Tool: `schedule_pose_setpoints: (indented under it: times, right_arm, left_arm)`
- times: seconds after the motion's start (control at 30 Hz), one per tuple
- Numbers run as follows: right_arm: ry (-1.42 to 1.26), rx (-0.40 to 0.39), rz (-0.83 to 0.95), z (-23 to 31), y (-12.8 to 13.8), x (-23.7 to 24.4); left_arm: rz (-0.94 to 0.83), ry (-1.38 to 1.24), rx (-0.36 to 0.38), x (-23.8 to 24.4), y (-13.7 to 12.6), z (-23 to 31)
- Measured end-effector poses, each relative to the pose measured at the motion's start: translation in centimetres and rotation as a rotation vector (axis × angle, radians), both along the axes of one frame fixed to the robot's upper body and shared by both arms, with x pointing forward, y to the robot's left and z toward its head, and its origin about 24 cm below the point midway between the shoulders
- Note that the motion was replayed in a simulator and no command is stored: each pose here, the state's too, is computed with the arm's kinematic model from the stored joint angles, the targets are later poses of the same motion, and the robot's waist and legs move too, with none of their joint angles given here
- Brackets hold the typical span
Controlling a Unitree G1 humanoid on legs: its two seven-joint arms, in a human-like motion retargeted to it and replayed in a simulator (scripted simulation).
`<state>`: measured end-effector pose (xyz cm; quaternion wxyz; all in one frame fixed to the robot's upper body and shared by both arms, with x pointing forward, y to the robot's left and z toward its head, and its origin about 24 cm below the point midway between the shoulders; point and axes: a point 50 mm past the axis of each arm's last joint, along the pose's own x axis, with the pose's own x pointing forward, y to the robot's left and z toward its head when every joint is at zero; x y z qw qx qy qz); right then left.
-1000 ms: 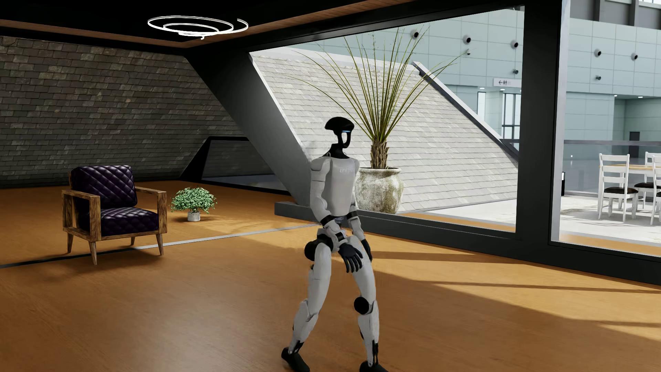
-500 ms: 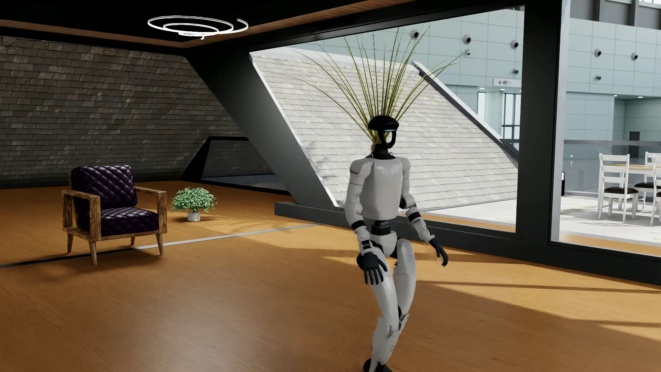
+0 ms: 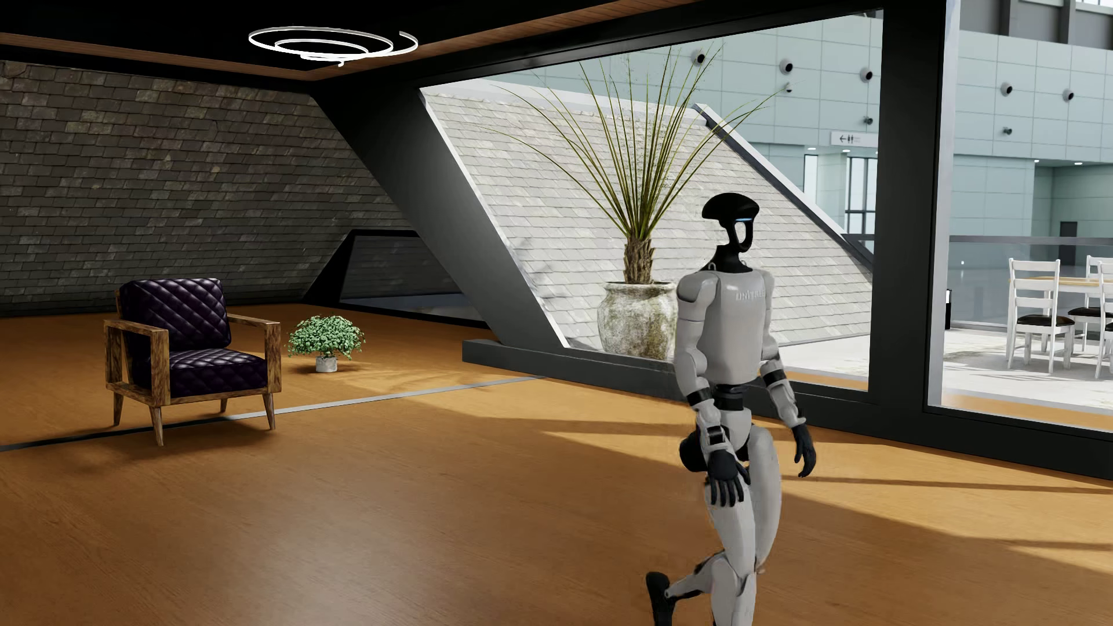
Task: Head to the armchair
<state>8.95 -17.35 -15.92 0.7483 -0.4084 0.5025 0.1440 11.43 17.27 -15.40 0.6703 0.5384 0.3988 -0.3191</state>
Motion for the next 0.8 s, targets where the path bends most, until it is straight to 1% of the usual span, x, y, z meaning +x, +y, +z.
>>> schedule_pose_setpoints:
  times: [0.03,0.07,0.13,0.17,0.2,0.23,0.3,0.4,0.5,0.53,0.63,0.67,0.73,0.8]
  right_arm:
    - [-0.043,0.005,0.026,0.2,0.5,1.0]
    - [-0.084,0.002,0.056,0.5,0.8,2.0]
    - [-0.137,-0.021,0.101,1.0,1.2,3.7]
    - [-0.157,-0.028,0.104,1.3,1.1,4.7]
    - [-0.185,-0.029,0.096,1.7,1.0,5.8]
    - [-0.226,-0.028,0.091,2.2,0.8,7.0]
    - [-0.33,-0.027,0.117,3.5,0.8,9.1]
    - [-0.422,-0.01,0.181,4.8,1.2,10.8]
    - [-0.392,0.035,0.127,4.5,1.2,10.5]
    - [-0.37,0.038,0.102,4.2,1.0,9.9]
    - [-0.228,-0.002,0.043,2.4,0.0,6.7]
    - [-0.166,-0.006,0.06,1.9,-0.3,5.6]
    - [-0.072,-0.012,0.146,1.4,-1.4,4.1]
    - [-0.037,-0.068,0.168,1.4,-3.0,3.4]
  left_arm:
    - [-0.038,0.036,0.011,-0.4,1.0,0.0]
    - [-0.014,0.043,0.032,-0.6,1.9,0.2]
    - [0.158,-0.017,0.082,-1.1,3.4,0.3]
    - [0.268,-0.067,0.091,-1.3,3.9,0.4]
    - [0.362,-0.11,0.081,-1.4,3.9,0.6]
    - [0.416,-0.136,0.059,-1.4,3.7,0.7]
    - [0.409,-0.143,0.015,-1.3,2.8,0.7]
    - [0.375,-0.128,-0.017,-1.4,1.4,0.5]
    - [0.354,-0.08,-0.025,-2.0,0.2,0.0]
    - [0.339,-0.051,-0.025,-2.3,-0.3,-0.3]
    - [0.314,0.026,-0.02,-2.8,-1.2,-0.8]
    - [0.314,0.023,-0.034,-2.4,-1.5,-0.8]
    - [0.314,-0.046,-0.086,-0.7,-2.3,-0.2]
    - [0.316,-0.16,-0.125,1.5,-2.8,0.6]
